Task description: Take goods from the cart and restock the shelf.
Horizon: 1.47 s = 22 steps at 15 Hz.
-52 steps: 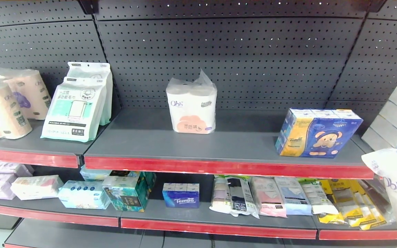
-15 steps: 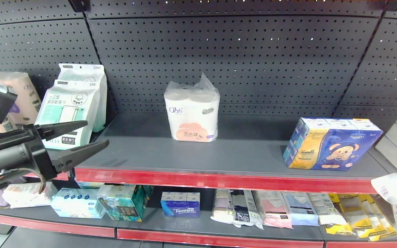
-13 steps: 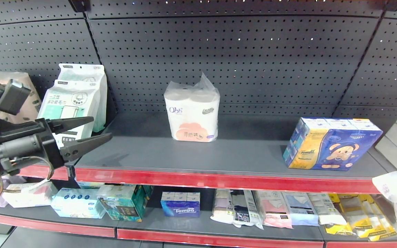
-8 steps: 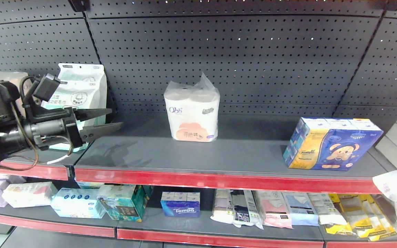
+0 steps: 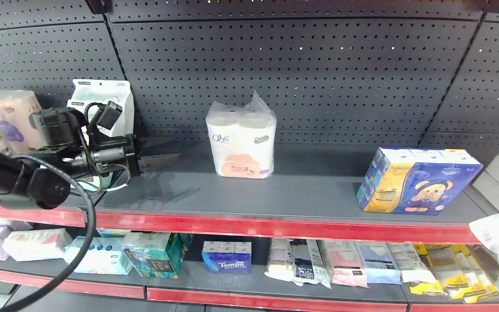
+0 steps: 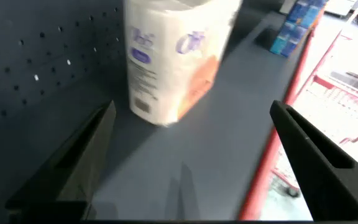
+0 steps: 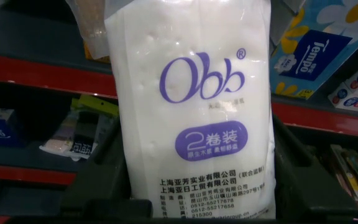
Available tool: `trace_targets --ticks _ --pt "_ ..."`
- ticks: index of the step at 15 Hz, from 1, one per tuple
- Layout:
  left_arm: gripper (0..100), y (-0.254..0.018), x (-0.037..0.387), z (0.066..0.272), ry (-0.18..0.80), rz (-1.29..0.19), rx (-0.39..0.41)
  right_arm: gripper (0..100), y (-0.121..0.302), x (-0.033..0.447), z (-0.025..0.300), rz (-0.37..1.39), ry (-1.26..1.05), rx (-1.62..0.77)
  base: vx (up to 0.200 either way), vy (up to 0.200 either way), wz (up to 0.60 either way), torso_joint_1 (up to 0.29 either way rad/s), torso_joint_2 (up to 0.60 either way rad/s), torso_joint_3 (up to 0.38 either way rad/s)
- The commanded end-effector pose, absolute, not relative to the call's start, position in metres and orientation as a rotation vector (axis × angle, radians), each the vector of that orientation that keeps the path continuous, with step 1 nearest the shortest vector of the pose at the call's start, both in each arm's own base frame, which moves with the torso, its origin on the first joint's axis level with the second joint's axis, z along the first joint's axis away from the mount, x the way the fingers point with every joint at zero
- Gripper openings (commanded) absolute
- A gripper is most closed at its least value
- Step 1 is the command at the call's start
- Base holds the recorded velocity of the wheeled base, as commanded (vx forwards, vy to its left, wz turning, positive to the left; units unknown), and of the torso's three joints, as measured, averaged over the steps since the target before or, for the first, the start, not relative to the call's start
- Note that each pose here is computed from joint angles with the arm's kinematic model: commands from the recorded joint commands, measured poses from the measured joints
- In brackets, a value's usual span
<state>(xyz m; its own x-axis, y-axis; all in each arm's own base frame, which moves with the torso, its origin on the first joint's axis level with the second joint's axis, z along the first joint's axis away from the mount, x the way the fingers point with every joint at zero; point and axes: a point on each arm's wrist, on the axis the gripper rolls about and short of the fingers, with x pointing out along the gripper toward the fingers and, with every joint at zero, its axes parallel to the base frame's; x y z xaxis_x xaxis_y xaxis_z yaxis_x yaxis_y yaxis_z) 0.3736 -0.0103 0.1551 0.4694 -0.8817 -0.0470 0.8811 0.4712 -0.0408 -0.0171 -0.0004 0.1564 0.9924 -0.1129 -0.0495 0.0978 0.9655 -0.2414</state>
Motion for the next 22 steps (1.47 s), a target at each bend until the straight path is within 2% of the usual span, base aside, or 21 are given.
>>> trace_targets --ticks 1,7,11,16,22 --pt "100 -0.012 0.396 0.136 0.083 -1.088 -0.031 0 0.000 -0.017 0.156 -0.105 0.064 -0.242 0.000 0.000 0.00 0.000 0.00 0.000" --pt "100 -0.048 0.431 0.132 0.042 -1.172 -0.020 0 0.000 -0.018 0.152 -0.105 0.066 -0.244 0.000 0.000 0.00 0.000 0.00 0.000" --pt "100 -0.058 0.454 0.130 0.007 -1.184 -0.011 0 0.000 -0.019 0.149 -0.103 0.063 -0.259 0.000 0.000 0.00 0.000 0.00 0.000" --pt "100 -0.081 0.461 0.132 -0.009 -1.229 -0.017 0 0.000 -0.019 0.143 -0.103 0.074 -0.267 0.000 0.000 0.00 0.000 0.00 0.000" --pt "100 -0.093 0.469 0.127 -0.027 -1.226 -0.009 0 0.000 -0.019 0.142 -0.103 0.076 -0.268 0.000 0.000 0.00 0.000 0.00 0.000"
